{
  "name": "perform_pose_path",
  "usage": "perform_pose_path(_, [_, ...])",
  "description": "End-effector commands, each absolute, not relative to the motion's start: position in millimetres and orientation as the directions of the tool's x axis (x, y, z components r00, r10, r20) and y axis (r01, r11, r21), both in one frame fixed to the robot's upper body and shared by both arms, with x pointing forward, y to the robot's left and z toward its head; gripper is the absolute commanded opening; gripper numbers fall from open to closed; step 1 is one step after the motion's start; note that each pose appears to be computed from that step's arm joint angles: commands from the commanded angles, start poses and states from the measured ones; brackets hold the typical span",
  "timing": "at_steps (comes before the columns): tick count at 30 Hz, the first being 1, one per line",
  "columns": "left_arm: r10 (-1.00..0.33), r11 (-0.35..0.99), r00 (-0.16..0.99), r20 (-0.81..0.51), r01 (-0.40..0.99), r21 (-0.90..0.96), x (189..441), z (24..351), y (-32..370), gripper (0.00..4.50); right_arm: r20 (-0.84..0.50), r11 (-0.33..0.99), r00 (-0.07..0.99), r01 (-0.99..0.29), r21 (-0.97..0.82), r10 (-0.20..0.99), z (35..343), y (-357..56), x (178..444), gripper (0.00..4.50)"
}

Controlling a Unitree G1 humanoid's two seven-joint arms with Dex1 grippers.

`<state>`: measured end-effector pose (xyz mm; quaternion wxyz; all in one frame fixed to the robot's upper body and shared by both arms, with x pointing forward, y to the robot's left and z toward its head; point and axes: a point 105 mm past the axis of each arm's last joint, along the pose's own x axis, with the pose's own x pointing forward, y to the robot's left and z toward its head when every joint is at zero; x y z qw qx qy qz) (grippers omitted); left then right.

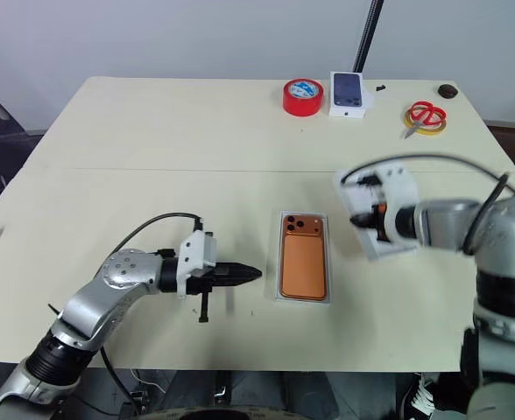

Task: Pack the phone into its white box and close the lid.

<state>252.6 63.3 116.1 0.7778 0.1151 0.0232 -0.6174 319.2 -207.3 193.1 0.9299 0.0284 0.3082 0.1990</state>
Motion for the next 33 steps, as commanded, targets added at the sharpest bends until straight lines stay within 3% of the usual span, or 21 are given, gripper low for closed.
perform_pose_path(1, [-0.911,0.370,0.393,-0.123,0.912,0.175,275.8,127.6,86.3,0.00,-0.355,0.752,0.665,-0.544,0.372,0.657,232.2,-164.8,310.8,0.07])
perform_pose_path(5, [-0.858,0.474,0.501,-0.114,0.857,0.203,293.9,130.9,106.7,0.00,-0.160,0.507,0.523,-0.632,0.586,0.837,240.3,-104.8,290.0,0.07])
perform_pose_path(10, [-0.830,0.516,0.549,-0.102,0.824,0.233,303.6,139.4,121.9,0.00,-0.059,0.400,0.525,-0.565,0.722,0.849,225.3,-56.7,283.6,0.07])
perform_pose_path(17, [-0.814,0.543,0.575,-0.079,0.802,0.251,308.3,147.4,125.7,0.00,-0.129,0.420,0.587,-0.392,0.819,0.799,194.2,-42.2,275.5,0.07])
perform_pose_path(22, [-0.848,0.503,0.527,-0.060,0.834,0.225,307.2,147.6,102.5,0.00,-0.228,0.464,0.598,-0.275,0.842,0.768,160.3,-50.2,264.9,0.07])
perform_pose_path(26, [-0.887,0.440,0.459,-0.056,0.874,0.204,306.3,143.0,75.6,0.00,-0.235,0.487,0.598,-0.301,0.820,0.766,160.4,-56.0,263.2,1.41])
perform_pose_path(31, [-0.923,0.364,0.380,-0.057,0.913,0.185,305.2,138.1,43.7,0.00,-0.305,0.618,0.570,-0.504,0.604,0.763,182.7,-92.5,266.8,3.95])
perform_pose_path(33, [-0.933,0.342,0.356,-0.052,0.922,0.178,304.0,137.9,35.6,0.00,-0.364,0.675,0.577,-0.536,0.506,0.731,189.9,-109.2,267.5,3.95])
